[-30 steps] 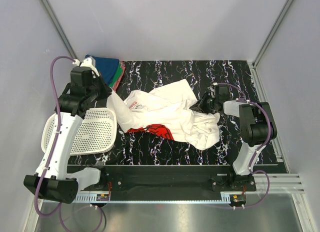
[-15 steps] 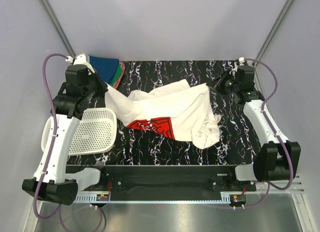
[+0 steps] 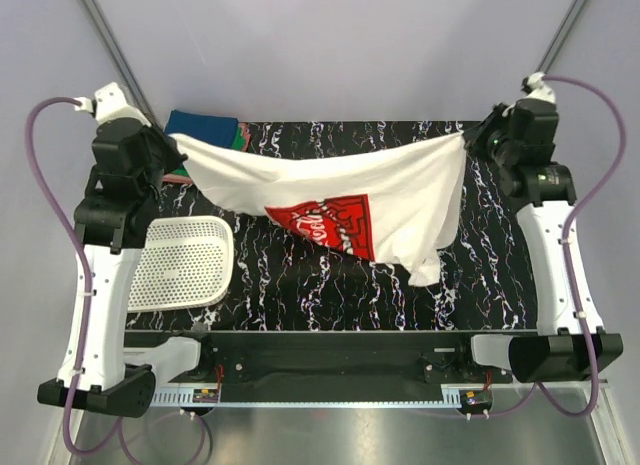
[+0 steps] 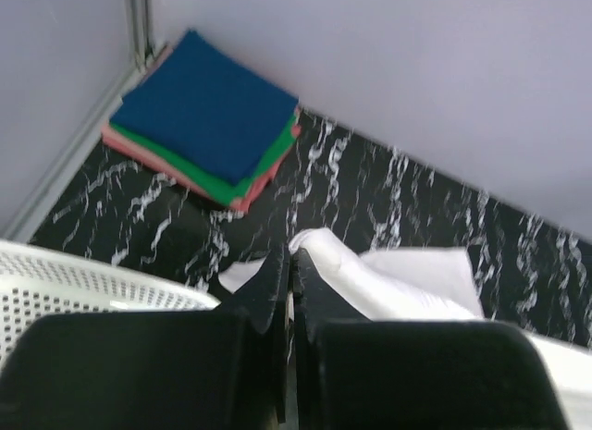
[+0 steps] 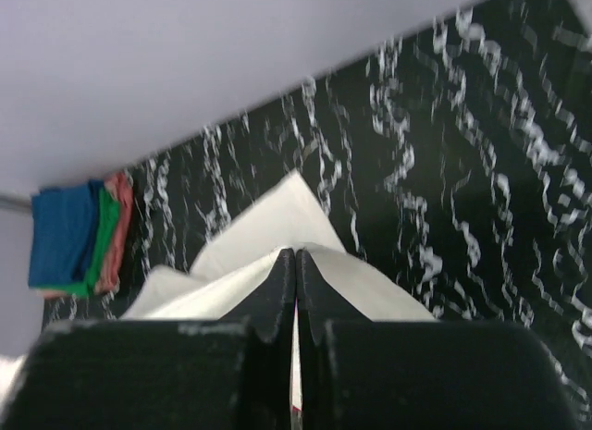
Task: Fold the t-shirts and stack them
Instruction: Flatten the tshirt out
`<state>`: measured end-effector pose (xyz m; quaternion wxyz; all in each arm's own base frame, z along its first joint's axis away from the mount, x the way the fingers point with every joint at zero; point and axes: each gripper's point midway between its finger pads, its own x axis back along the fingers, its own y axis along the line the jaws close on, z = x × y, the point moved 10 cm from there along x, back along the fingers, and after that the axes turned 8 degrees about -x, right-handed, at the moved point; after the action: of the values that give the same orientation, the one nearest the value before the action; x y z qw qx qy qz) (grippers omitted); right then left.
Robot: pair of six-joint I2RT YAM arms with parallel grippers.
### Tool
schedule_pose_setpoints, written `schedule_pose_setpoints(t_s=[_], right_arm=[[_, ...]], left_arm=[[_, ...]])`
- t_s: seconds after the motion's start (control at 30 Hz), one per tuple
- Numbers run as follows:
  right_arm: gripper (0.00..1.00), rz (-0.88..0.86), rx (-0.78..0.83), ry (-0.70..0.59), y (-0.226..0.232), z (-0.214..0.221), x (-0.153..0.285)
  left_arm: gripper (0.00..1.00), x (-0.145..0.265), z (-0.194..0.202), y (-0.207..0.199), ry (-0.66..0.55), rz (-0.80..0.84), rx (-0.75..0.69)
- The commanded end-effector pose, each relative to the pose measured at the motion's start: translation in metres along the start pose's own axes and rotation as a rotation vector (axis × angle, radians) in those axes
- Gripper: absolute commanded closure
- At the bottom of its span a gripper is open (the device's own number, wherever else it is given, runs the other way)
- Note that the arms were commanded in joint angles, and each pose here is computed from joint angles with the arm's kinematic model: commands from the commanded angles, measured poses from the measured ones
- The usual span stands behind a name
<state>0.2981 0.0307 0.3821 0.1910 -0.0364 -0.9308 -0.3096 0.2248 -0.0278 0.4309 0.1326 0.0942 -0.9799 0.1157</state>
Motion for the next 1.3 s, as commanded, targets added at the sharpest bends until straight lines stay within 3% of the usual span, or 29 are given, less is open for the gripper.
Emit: schedule_pose_setpoints(t_s=[0.0,0.13,0.33,0.63,0.77,0.93,1.27], right_arm=[[1.00,-0.043,0.049,-0.282,0.026,-0.059,0.048],[1.00,-0.127,0.065,-0.363,0.049,-0.086,0.071],[1.00,-0.163,0.111,-0.609,0.068,-0.125,0.144],[1.00,-0.305,0.158,-0.823,0.063,-0.108,0.288],[1.00,-0.308,0.143,-0.892,0.052,-0.095,0.334],[1.00,-0.290,0.158,-0.839,0.053,-0.095,0.333],[1.00,-0.249,0.170,-0.715,0.073,-0.124,0.233]], left_arm=[[1.00,0.018,-0.054,0.003,-0.245,-0.058,0.070],[1.00,0.028,-0.085,-0.008,-0.291,0.014,0.126],[1.00,0.098,-0.143,-0.016,-0.500,0.200,0.229],[1.00,0.218,-0.140,0.000,-0.760,0.522,0.255],[1.00,0.266,-0.134,0.015,-0.838,0.551,0.220],[1.00,0.257,-0.129,0.017,-0.810,0.511,0.168],[1.00,0.131,-0.153,-0.024,-0.685,0.438,0.142]])
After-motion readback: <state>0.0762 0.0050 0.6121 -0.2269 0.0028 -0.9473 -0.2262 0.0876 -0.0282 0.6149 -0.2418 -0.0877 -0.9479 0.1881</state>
